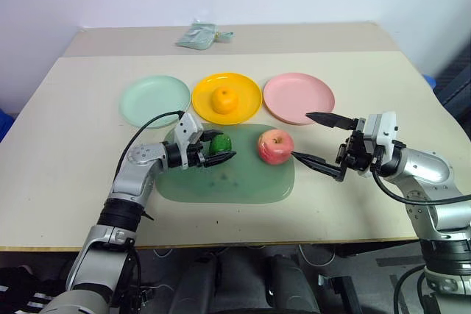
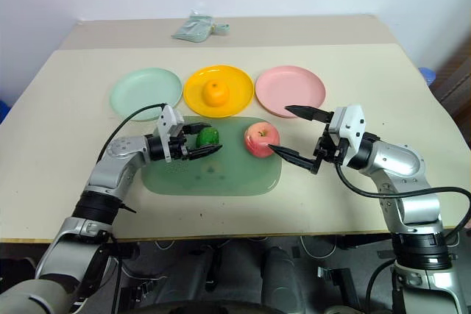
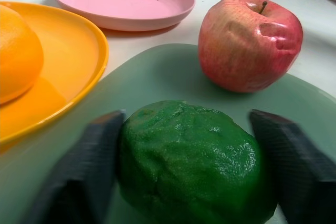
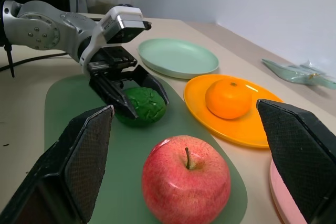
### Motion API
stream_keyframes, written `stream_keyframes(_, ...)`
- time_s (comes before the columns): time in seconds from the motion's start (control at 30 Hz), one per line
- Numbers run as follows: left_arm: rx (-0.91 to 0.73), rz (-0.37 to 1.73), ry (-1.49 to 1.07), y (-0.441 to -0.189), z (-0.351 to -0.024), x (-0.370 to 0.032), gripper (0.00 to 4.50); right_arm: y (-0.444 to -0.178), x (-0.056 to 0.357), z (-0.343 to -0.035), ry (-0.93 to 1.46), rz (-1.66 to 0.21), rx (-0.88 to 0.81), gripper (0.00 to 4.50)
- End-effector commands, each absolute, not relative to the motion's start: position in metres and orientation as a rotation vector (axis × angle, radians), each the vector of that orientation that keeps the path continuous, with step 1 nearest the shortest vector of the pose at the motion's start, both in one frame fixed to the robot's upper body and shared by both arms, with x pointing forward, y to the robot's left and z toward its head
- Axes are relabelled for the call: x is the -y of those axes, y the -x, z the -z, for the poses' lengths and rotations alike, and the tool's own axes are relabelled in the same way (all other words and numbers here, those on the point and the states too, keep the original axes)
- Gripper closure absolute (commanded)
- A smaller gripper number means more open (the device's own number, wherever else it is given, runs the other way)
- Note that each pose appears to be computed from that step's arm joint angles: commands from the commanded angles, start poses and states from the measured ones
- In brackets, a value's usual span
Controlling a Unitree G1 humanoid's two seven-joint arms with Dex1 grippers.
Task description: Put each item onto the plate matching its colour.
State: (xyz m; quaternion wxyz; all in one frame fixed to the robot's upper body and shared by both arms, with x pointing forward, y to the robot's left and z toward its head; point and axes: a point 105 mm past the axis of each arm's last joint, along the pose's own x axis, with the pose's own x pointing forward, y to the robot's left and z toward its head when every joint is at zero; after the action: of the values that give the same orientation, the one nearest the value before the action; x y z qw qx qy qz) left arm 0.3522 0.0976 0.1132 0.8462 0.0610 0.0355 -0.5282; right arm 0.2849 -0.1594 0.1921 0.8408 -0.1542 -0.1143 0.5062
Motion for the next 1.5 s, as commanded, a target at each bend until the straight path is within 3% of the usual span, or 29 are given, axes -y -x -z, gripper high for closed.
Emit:
stream_keyframes(0.03,-0.037,1.095,-0.164,-0.353,-0.118,-0.099,1.67,-0.281,0.159,-0.201,0.368,-1.073,0.273,0.00)
stream_keyframes(0.23,0.031,0.993,-0.080,-0.367,-0.144,-0.112,1.67,-0.281,0.159,-0.200,0.365,-1.070,0.272,0.00)
stream_keyframes(0.47,0.185,0.621,0.060,-0.410,-0.192,-0.166,1.67,-0.284,0.159,-0.200,0.358,-1.063,0.281,0.00)
stream_keyframes(0.53,0.199,0.452,0.079,-0.427,-0.198,-0.188,1.67,-0.303,0.163,-0.202,0.370,-0.970,0.300,0.00)
stream_keyframes(0.87,0.166,0.103,0.119,-0.459,-0.188,-0.217,1.67,-0.314,0.160,-0.206,0.382,-0.937,0.326,0.00)
stream_keyframes(1.33,0.089,0.031,0.082,-0.461,-0.166,-0.226,1.67,-0.311,0.159,-0.211,0.330,-0.917,0.334,0.00)
stream_keyframes(1.43,0.088,0.019,0.070,-0.460,-0.166,-0.229,0.30,-0.310,0.158,-0.211,0.329,-0.924,0.338,0.00)
stream_keyframes(1.5,0.091,0.014,0.067,-0.460,-0.166,-0.229,0.08,-0.309,0.158,-0.211,0.332,-0.930,0.338,0.00)
